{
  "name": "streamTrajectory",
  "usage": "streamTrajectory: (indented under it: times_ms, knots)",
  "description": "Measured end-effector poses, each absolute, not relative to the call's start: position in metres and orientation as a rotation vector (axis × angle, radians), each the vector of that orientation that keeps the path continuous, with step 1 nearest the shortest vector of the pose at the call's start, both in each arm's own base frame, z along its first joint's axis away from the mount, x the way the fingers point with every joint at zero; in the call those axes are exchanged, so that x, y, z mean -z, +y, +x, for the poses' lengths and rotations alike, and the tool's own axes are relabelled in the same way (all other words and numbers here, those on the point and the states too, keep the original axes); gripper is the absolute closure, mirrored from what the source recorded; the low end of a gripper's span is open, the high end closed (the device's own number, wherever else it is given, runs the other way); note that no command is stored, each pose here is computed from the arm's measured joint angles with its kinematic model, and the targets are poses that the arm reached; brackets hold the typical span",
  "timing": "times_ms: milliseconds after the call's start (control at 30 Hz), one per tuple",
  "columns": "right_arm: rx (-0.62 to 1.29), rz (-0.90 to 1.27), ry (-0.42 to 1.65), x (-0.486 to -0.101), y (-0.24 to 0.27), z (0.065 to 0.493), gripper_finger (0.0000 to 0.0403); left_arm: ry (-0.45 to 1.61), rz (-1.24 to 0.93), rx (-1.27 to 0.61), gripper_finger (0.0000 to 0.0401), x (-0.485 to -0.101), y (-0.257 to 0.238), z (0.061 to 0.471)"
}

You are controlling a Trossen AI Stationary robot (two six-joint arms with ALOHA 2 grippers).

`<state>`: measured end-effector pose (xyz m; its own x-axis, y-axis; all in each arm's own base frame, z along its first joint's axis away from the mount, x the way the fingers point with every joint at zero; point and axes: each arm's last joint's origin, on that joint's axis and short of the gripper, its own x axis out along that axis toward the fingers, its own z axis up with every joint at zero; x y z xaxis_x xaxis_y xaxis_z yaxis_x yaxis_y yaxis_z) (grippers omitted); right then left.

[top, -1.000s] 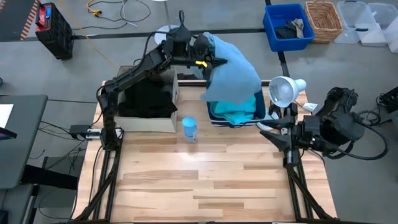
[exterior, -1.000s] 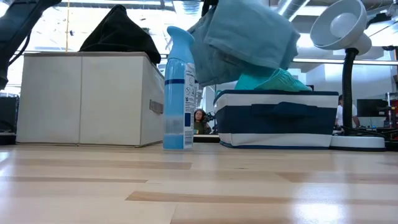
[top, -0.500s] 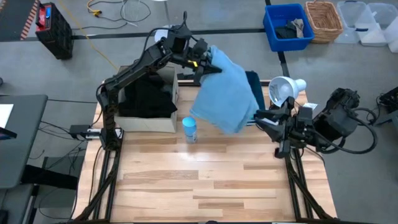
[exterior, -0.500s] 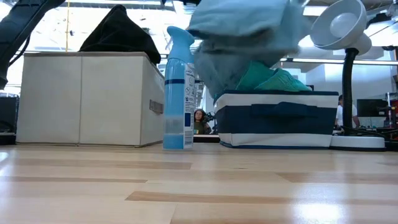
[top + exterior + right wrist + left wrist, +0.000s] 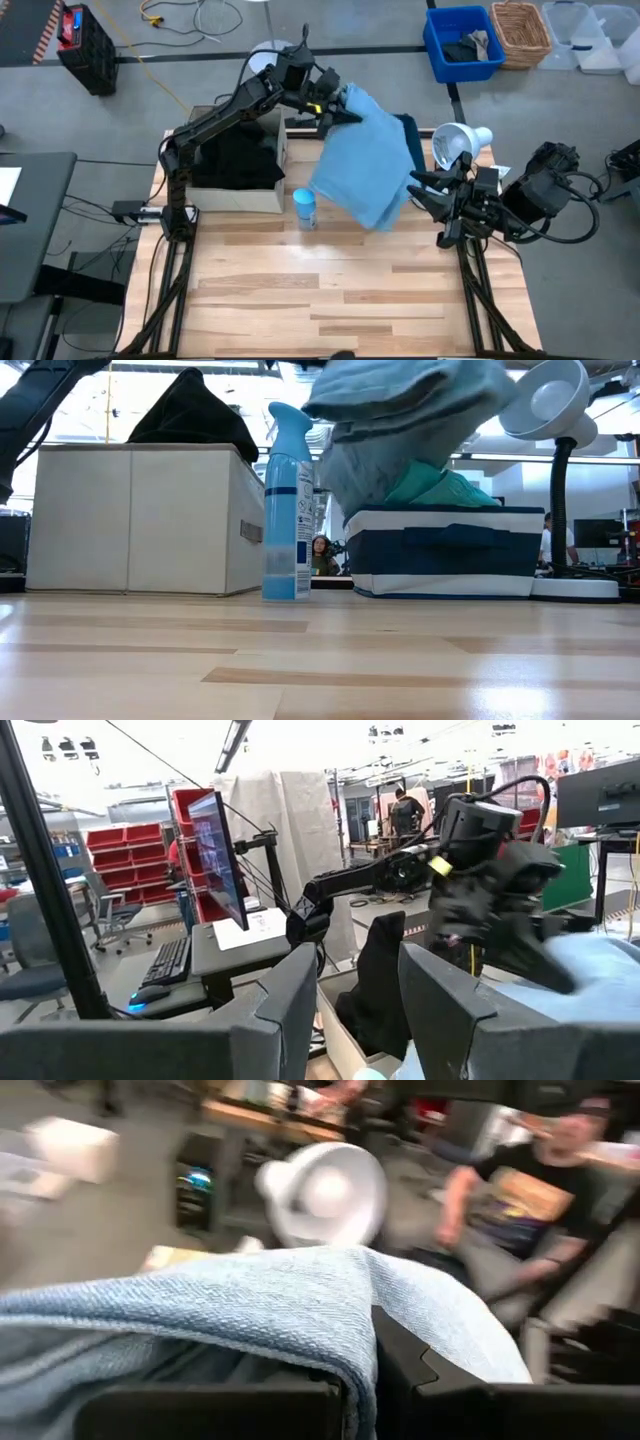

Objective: Sort clothes
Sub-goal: Put the blue pants into the blue laundry bin

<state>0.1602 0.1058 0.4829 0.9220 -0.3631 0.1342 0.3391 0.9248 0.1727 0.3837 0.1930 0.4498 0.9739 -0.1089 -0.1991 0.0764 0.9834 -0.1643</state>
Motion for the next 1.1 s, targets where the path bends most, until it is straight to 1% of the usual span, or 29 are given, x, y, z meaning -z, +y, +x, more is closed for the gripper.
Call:
streamTrajectory:
  times_ms: [100,300,433,667,833,967,1100]
  knots:
    - [0.362,0.151,-0.166,-0.483,0.106,0.160,0.0243,0.172,-0.149,0.041,0.0388,-0.445,0.200,0.394]
    - [0.357,0.174,-0.170,-0.483,0.106,0.160,0.0243,0.144,-0.175,0.035,0.0388,-0.424,0.204,0.420]
    - [0.349,0.182,-0.171,-0.483,0.107,0.159,0.0243,0.191,-0.168,0.003,0.0388,-0.404,0.202,0.435]
    - [0.350,0.184,-0.171,-0.483,0.107,0.159,0.0243,0.264,-0.212,0.068,0.0388,-0.368,0.200,0.459]
    - [0.349,0.187,-0.169,-0.482,0.107,0.160,0.0243,0.319,-0.242,0.047,0.0388,-0.347,0.203,0.468]
    - [0.349,0.187,-0.164,-0.482,0.108,0.160,0.0243,0.358,-0.291,0.061,0.0370,-0.333,0.210,0.471]
    - [0.349,0.187,-0.162,-0.481,0.108,0.160,0.0243,0.376,-0.298,0.048,0.0366,-0.323,0.214,0.474]
